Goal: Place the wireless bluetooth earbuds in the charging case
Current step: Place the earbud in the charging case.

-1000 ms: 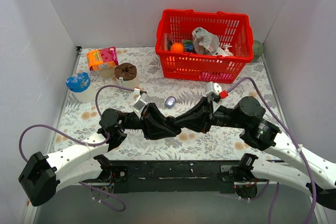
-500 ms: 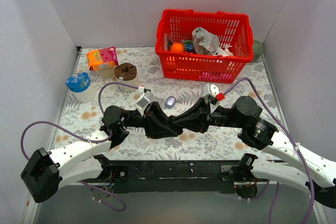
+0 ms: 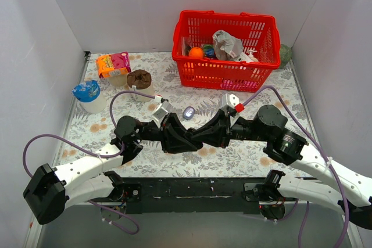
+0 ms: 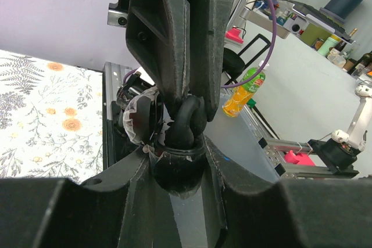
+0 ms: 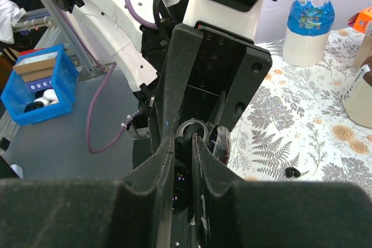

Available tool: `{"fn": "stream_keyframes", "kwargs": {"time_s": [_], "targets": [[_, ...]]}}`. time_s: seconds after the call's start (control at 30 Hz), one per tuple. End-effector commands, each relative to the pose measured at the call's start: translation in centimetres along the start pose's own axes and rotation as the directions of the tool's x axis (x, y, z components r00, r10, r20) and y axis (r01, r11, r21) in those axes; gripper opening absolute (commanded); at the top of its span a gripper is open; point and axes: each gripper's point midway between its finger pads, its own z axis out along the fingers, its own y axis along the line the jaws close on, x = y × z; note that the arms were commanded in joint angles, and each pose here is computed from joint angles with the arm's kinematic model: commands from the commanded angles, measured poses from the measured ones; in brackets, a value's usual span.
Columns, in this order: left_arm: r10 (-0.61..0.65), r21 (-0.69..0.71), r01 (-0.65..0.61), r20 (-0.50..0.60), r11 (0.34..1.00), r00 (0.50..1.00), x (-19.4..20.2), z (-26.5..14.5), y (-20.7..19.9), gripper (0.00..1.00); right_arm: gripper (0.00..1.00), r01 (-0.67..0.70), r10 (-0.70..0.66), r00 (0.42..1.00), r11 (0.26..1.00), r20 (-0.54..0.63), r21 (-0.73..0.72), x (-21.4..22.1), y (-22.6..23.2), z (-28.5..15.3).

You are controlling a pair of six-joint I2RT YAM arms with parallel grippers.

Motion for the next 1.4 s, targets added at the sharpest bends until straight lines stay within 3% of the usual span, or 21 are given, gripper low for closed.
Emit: {"fn": "stream_keyframes", "kwargs": {"time_s": [0.0, 1.27, 1.37], "targets": [[0.114, 0.019, -0.115, 0.062, 0.993, 0.992, -2.9, 0.5, -1.4, 0.00, 0.01, 0.018, -0.018, 1.000, 1.000, -0.020, -0.001, -0.4, 0.2, 0.0], [0.138, 0.041, -0.141, 0.061, 0.989, 0.989, -3.5, 1.0, -1.4, 0.00, 0.01, 0.034, -0.044, 0.967, 0.999, -0.252, -0.042, 3.4, 0.5, -1.1], [0.145, 0.036, -0.147, 0.061, 0.988, 0.988, -3.4, 0.9, -1.3, 0.00, 0.10, 0.042, -0.047, 0.967, 0.999, -0.249, -0.024, 3.2, 0.1, -1.1]]}}
